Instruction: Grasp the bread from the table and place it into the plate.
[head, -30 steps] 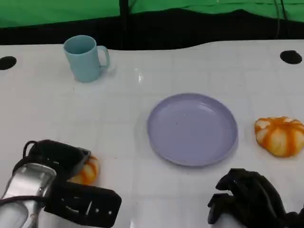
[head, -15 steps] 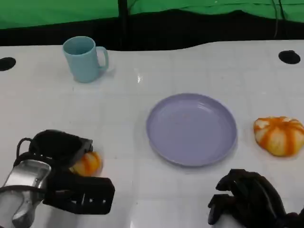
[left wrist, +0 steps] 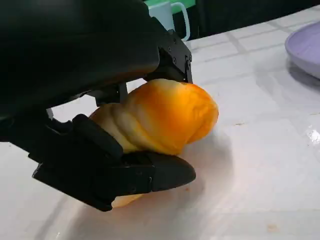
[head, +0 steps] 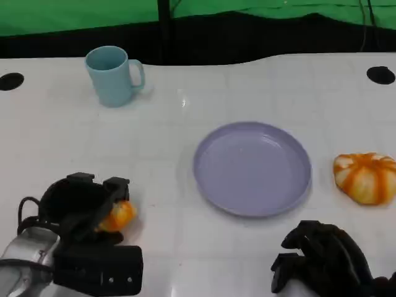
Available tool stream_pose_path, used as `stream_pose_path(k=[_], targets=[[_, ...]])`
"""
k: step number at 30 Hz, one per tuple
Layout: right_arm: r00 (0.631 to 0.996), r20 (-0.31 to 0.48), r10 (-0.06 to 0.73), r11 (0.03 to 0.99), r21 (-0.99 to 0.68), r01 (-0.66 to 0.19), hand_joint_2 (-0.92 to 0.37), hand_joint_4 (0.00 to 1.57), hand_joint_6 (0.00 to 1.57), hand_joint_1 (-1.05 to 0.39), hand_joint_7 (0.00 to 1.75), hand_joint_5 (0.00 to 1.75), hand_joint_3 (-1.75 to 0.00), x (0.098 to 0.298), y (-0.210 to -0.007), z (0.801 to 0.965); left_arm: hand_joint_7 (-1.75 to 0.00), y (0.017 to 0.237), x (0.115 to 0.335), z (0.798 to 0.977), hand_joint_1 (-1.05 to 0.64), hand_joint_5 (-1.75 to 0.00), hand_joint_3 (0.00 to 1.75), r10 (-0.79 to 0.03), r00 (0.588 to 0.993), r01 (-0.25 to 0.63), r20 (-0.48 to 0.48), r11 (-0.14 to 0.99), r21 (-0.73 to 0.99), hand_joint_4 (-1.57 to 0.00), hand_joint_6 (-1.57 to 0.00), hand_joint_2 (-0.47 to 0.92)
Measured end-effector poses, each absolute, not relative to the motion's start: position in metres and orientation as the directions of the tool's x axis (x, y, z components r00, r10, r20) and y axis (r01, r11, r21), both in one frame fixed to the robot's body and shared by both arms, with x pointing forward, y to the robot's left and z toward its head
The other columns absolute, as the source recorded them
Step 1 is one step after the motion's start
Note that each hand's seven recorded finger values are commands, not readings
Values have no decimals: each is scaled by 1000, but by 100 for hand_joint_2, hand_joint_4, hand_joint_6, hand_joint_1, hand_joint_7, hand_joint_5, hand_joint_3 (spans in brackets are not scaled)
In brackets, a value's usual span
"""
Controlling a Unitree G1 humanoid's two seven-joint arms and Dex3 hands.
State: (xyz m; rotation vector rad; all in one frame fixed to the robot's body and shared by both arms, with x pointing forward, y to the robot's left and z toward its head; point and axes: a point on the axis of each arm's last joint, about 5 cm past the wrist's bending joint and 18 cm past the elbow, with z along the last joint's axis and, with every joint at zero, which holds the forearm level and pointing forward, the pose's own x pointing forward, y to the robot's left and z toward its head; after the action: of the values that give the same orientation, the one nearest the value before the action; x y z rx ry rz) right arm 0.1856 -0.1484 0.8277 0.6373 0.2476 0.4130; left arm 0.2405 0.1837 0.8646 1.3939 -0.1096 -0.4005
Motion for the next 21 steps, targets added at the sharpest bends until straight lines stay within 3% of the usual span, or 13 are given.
stream_pose_path(k=[5, 9, 10, 12, 13, 16, 19, 21], targets=[[889, -94, 447, 725, 621, -299, -72, 155, 157, -102, 36, 78, 0, 187, -150, 828, -173, 175, 238, 870, -27, -175, 119, -374, 927, 121, -35, 210, 970, -76, -55, 58], [890, -93, 447, 726, 619, -300, -73, 154, 157, -103, 38, 79, -1, 189, -150, 828, -150, 172, 240, 877, -26, -175, 121, -376, 927, 77, 20, 241, 968, -77, -66, 49], [889, -95, 447, 727, 619, -299, -73, 155, 157, -103, 38, 79, 0, 189, -150, 827, -140, 170, 241, 879, -27, -175, 104, -375, 926, 60, 43, 258, 964, -78, -69, 54], [889, -98, 447, 727, 618, -298, -73, 155, 157, -103, 38, 79, 0, 189, -150, 826, -134, 166, 245, 883, -28, -175, 93, -375, 924, 34, 78, 283, 958, -78, -70, 59], [889, -98, 448, 727, 619, -298, -73, 155, 157, -104, 38, 79, 0, 189, -150, 826, -147, 164, 247, 885, -28, -175, 91, -377, 921, 22, 94, 292, 956, -79, -66, 60], [889, -97, 448, 727, 618, -299, -72, 156, 157, -104, 39, 79, 0, 190, -150, 826, -157, 157, 254, 894, -28, -175, 90, -382, 913, -12, 143, 328, 945, -78, -63, 61], [889, -96, 448, 727, 618, -300, -72, 156, 157, -105, 39, 79, 0, 191, -149, 826, -159, 152, 261, 902, -28, -175, 89, -390, 902, -41, 187, 353, 935, -78, -63, 61], [889, -97, 447, 728, 617, -298, -73, 155, 157, -104, 38, 79, 0, 190, -150, 826, -148, 151, 264, 903, -29, -175, 75, -396, 898, -40, 193, 362, 931, -79, -69, 64]])
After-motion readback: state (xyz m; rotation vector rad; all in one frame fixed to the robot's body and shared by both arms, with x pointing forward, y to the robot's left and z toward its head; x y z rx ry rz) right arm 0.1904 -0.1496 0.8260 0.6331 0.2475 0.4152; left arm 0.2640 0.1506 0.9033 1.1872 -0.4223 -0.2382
